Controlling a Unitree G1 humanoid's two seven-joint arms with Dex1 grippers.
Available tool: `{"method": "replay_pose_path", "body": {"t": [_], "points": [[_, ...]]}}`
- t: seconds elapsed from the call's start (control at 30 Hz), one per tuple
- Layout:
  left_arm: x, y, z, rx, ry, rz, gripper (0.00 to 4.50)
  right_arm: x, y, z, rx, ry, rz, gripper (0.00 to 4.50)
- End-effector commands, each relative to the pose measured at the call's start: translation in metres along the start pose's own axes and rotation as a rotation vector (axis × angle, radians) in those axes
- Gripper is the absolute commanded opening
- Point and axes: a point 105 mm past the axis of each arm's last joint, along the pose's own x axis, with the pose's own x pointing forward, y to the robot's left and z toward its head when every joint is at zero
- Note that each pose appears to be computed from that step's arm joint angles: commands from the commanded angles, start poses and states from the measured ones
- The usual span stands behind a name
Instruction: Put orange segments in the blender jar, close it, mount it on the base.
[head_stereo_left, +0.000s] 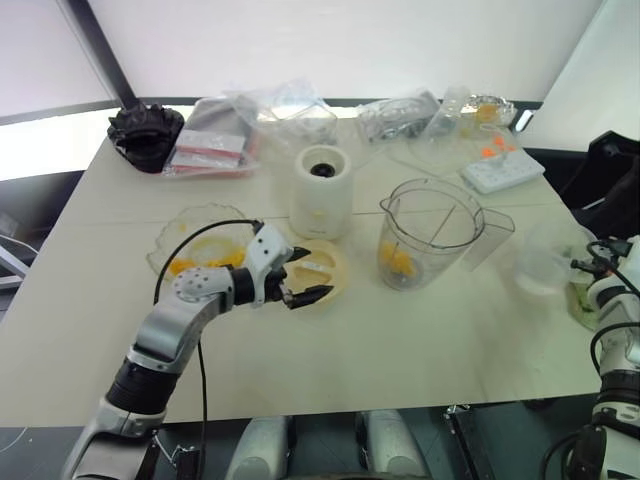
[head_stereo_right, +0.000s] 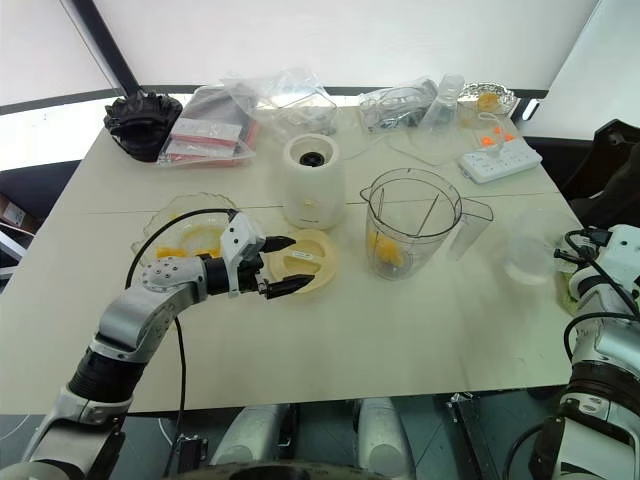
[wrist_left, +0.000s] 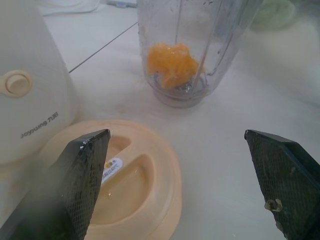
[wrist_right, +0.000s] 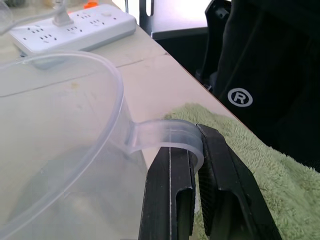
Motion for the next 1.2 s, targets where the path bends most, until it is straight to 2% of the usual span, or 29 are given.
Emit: {"method": "replay_pose_path", "body": {"t": [0.03,0.23,0.37,0.5,0.9,1.07,1.2], "points": [[-0.003,0.0,0.015,0.059,-0.042,0.006,4.5,-0.001,-0.005,-0.005,0.001,0.011,-0.019,0.04],[-0.004,0.002,0.016,0.061,-0.042,0.013,4.5,-0.003,0.002,-0.002,0.109,-0.027,-0.006,0.04],[-0.004,0.003,0.016,0.065,-0.042,0.017,4.5,-0.005,0.005,0.007,0.311,-0.08,-0.015,0.04],[-0.003,0.004,0.016,0.066,-0.04,0.014,4.5,-0.009,0.006,0.016,0.413,-0.118,-0.002,0.04],[-0.001,0.006,0.016,0.076,-0.036,0.001,4.5,-0.02,0.004,0.053,0.471,-0.232,0.029,0.04],[0.0,0.005,0.016,0.078,-0.036,-0.01,4.5,-0.029,0.005,0.092,0.432,-0.328,0.056,0.04],[0.001,0.007,0.015,0.079,-0.037,-0.011,4.5,-0.041,0.02,0.129,0.37,-0.396,0.14,0.04]]}}
